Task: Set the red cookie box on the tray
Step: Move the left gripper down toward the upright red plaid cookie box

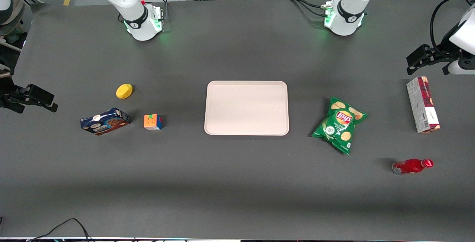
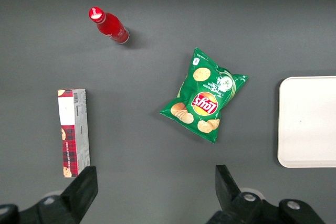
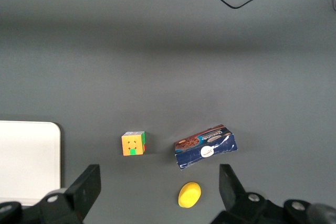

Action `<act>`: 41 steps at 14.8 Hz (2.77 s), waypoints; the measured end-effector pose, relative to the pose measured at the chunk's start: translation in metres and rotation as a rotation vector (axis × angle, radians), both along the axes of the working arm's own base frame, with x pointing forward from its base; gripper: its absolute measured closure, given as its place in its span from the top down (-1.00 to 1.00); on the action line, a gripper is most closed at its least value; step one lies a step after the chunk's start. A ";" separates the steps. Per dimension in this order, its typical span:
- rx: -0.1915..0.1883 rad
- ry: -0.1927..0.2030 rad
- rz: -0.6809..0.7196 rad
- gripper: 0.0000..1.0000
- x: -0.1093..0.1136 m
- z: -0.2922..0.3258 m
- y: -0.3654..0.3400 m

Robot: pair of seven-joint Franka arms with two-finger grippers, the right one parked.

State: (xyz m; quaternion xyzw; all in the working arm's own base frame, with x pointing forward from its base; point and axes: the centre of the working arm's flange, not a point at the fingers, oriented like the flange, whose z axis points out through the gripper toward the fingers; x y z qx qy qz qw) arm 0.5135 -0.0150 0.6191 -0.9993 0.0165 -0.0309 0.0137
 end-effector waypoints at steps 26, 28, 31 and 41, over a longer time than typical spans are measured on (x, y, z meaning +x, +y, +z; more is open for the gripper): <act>-0.005 0.094 0.208 1.00 -0.036 -0.227 0.181; 0.008 0.083 0.182 1.00 -0.040 -0.248 0.194; 0.043 0.064 0.138 1.00 -0.037 -0.272 0.212; 0.040 0.066 0.053 1.00 -0.042 -0.356 0.260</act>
